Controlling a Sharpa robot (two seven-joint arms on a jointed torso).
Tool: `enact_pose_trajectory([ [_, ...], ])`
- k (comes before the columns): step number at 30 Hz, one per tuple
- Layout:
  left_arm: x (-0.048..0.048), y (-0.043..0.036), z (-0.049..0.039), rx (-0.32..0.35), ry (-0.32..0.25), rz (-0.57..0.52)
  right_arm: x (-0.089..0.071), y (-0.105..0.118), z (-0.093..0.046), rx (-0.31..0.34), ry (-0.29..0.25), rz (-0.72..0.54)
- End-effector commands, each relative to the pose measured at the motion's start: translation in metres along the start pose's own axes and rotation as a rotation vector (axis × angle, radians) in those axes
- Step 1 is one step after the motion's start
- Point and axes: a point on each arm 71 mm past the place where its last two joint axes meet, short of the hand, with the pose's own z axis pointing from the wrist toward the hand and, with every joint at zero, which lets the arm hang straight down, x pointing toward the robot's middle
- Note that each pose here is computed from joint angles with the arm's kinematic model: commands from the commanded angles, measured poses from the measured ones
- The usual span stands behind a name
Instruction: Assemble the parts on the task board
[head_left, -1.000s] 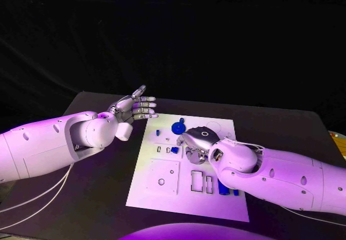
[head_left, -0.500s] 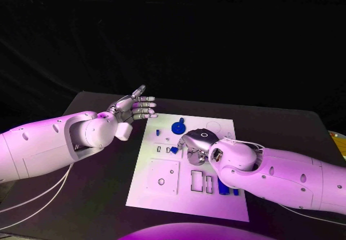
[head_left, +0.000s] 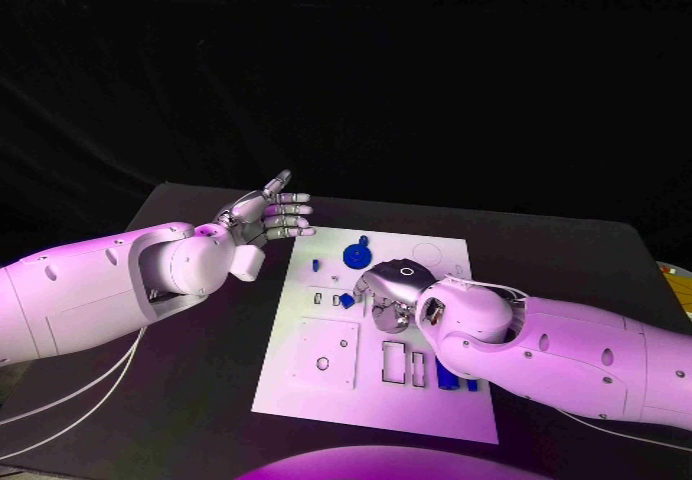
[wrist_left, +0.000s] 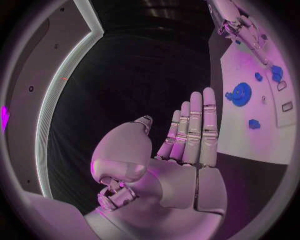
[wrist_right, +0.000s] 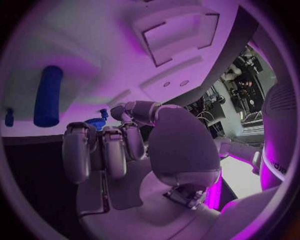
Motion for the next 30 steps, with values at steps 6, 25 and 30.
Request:
enact_pose_trajectory([
  [6, 0.0027, -0.0008, 0.0004, 0.004, 0.023, -0.001, 0.000, 0.006, 0.001, -0.028, 0.006, -0.001],
  [25, 0.0029, -0.0006, 0.0007, 0.003, 0.023, -0.001, 0.001, 0.017, 0.004, -0.059, 0.025, 0.005],
  [30, 0.0027, -0.0006, 0.0007, 0.004, 0.022, -0.001, 0.001, 0.021, 0.004, -0.067, 0.026, 0.008],
])
